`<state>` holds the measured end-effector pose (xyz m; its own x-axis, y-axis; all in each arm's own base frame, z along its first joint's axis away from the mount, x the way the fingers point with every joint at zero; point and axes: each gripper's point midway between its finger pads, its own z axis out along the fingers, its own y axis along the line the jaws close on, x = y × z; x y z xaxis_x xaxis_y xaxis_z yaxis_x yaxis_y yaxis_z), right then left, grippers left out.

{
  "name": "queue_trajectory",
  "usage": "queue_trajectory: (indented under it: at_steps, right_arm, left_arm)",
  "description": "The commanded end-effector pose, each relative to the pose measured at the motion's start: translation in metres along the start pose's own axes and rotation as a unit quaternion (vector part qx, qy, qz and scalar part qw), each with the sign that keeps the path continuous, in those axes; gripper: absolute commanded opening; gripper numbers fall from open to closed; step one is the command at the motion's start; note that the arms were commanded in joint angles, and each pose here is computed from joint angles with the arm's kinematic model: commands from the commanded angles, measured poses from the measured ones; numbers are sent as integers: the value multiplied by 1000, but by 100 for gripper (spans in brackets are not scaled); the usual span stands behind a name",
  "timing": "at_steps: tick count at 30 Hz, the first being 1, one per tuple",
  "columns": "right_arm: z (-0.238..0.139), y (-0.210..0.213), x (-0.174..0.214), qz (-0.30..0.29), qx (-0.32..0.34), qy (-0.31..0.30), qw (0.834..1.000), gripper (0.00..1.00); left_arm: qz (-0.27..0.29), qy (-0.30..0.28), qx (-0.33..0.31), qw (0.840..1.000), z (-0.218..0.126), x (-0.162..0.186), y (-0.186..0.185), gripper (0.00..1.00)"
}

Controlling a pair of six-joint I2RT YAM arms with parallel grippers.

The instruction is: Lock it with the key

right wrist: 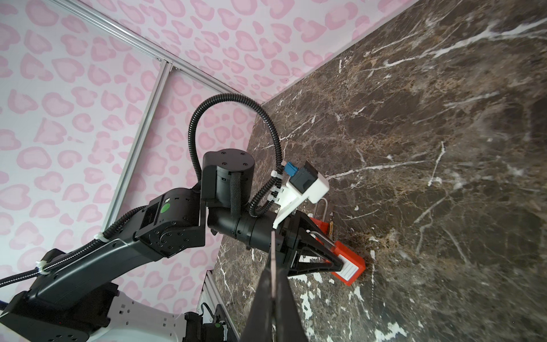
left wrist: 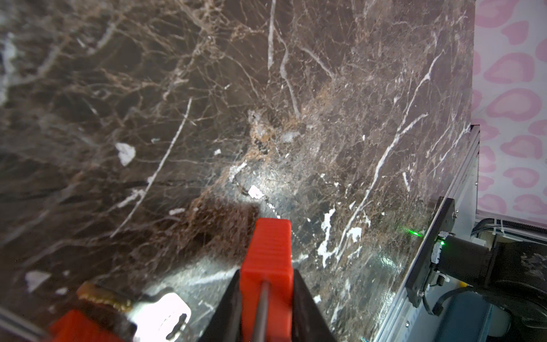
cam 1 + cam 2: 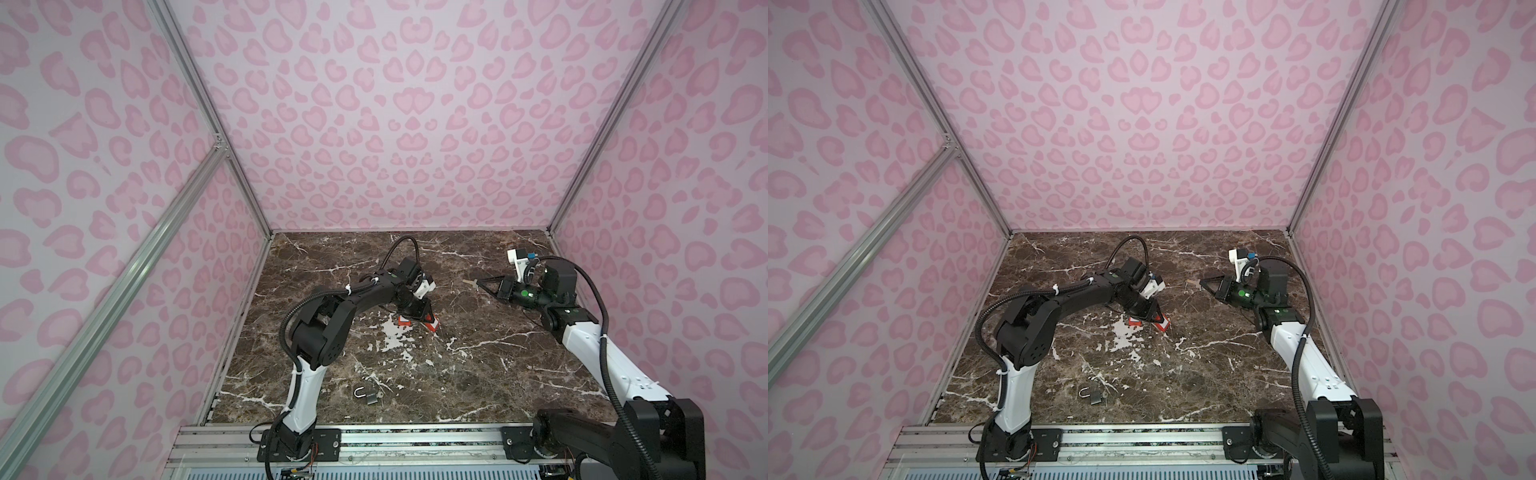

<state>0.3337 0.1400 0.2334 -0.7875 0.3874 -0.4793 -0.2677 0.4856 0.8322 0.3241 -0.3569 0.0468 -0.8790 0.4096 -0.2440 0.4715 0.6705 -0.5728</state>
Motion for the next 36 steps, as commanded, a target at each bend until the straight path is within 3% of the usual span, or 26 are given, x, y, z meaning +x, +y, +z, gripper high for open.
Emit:
queue_trajectory:
  at_steps: [1,3,21,36]
  right_arm:
    - [0,7,-3,-14,-15,-1,1000,0]
    - [0,6,-3,-13,-12,-2,1000,0]
    - [1,1,-4,-7,-7,-2,1000,0]
    - [0,-6,-5,8,-4,-10,1000,0]
  left_arm:
    - [4,0,5,1000,0,-2,-3,49]
    - [4,-3,0,1000,0,-4,-1,53]
    - [-22,-14,-26,999,17,-40,13,56]
    - [-33,-32,7,999,27,-60,4,57]
